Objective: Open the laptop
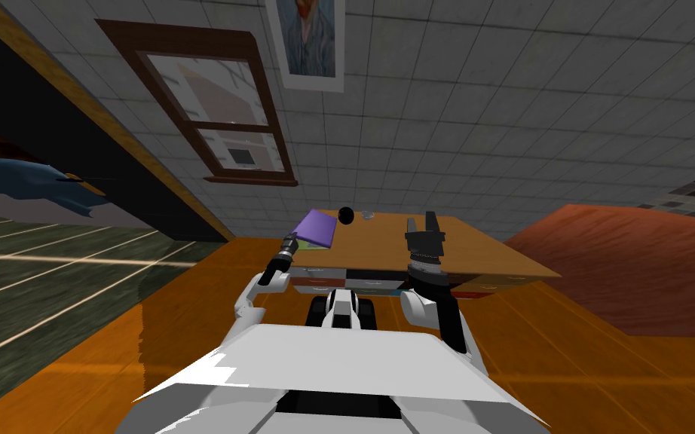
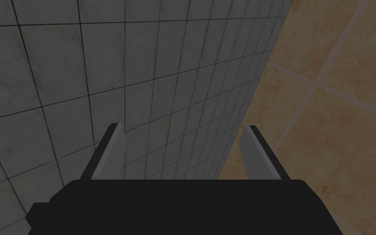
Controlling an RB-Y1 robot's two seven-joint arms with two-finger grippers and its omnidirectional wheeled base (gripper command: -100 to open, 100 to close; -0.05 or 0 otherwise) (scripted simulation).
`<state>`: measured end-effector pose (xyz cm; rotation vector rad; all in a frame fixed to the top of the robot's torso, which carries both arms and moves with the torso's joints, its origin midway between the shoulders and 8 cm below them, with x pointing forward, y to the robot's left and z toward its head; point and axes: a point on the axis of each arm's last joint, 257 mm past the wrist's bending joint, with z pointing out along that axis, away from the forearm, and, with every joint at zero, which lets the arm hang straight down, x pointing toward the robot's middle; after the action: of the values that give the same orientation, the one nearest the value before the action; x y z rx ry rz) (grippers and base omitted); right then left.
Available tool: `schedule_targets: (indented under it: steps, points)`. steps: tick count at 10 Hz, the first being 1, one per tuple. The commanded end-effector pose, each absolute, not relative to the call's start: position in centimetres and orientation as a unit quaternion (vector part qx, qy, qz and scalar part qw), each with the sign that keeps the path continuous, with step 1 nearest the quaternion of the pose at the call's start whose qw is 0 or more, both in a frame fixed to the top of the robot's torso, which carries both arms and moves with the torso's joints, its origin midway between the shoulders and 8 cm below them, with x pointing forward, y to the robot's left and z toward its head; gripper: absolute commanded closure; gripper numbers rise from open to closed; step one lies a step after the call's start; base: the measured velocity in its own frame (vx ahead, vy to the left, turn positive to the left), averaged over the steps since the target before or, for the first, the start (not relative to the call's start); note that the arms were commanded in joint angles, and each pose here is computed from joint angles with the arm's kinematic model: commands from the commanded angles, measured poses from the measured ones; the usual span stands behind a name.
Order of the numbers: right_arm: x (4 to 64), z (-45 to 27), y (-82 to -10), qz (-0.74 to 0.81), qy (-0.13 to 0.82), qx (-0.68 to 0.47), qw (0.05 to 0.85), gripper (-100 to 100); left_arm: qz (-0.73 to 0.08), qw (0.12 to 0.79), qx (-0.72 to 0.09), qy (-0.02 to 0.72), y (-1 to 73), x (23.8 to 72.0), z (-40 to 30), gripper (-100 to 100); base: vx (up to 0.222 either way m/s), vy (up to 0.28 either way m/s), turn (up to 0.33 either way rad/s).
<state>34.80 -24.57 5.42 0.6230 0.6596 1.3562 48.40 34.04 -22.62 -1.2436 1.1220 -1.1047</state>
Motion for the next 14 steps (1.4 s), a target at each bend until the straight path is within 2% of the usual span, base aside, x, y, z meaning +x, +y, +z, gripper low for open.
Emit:
schedule_targets:
  steps: [1,11,12,14]
  points:
    - [34.8,5.4,-24.6,0.605,0.294,0.278,0.685,0,-0.463,0.538,-0.523,0.471,34.3,48.2,-21.5,-100,0.006,-0.010,-0.005]
    - [34.8,5.4,-24.6,0.605,0.294,0.278,0.685,0,-0.460,0.539,-0.526,0.470,35.1,47.3,-17.7,-100,0.007,-0.007,-0.007]
    - [34.8,5.4,-24.6,0.605,0.294,0.278,0.685,0,-0.460,0.538,-0.527,0.471,35.2,47.3,-17.7,0,0.000,0.000,0.000]
    - [34.8,5.4,-24.6,0.605,0.294,0.278,0.685,0,-0.458,0.537,-0.529,0.472,35.2,47.2,-18.0,0,0.000,0.000,0.000]
